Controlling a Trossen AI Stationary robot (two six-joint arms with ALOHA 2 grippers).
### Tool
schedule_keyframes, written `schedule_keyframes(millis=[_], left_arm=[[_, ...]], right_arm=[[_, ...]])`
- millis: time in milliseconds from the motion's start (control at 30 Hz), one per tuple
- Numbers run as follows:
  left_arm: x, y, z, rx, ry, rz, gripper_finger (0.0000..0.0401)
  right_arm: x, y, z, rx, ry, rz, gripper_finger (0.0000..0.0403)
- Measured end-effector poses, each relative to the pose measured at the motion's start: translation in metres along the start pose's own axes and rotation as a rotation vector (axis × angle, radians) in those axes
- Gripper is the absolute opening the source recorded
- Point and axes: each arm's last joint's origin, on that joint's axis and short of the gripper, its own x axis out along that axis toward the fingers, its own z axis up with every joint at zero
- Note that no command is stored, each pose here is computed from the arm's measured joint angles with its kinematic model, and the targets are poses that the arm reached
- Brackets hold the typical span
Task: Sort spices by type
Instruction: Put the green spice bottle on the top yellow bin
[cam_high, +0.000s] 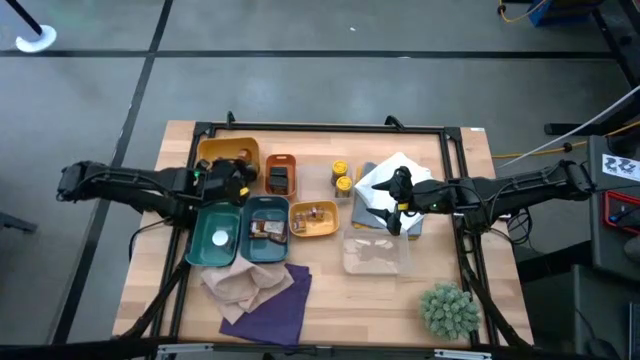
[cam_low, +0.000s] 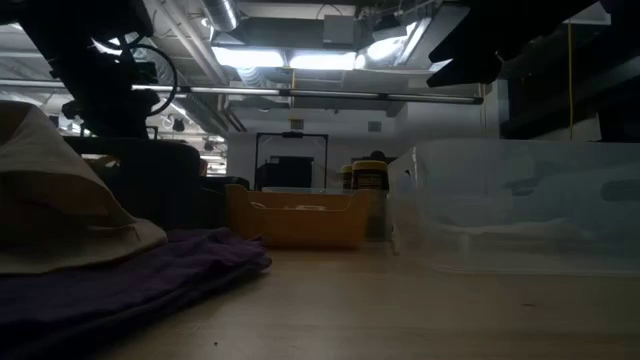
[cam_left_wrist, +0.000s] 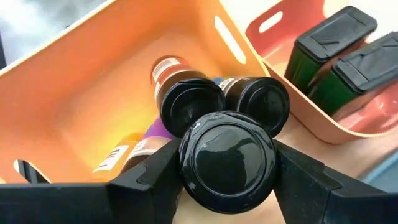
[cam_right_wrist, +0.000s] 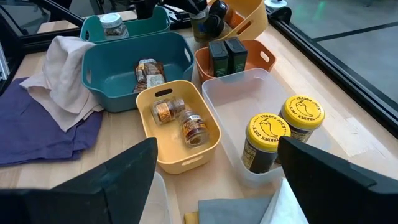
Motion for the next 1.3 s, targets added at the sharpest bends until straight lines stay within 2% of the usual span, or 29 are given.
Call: schedule_keyframes(millis=[700,900,1300], left_arm=[[-0.011,0.006,0.035,0.027,-0.076,0.005,0.02],[-0.009,0.013,0.043,0.032,-0.108,0.093,0.02],[0.011,0.031,0.043,-0.052,-0.069,0.233,0.02]], right_arm=[[0.0,0.0,0.0,-0.001,0.003,0.0,0.0333],[0.0,0.0,0.0,-0.001,0.003,0.0,0.0333],[0.0,0.0,0.0,-0.002,0.005,-0.001,0.0333]])
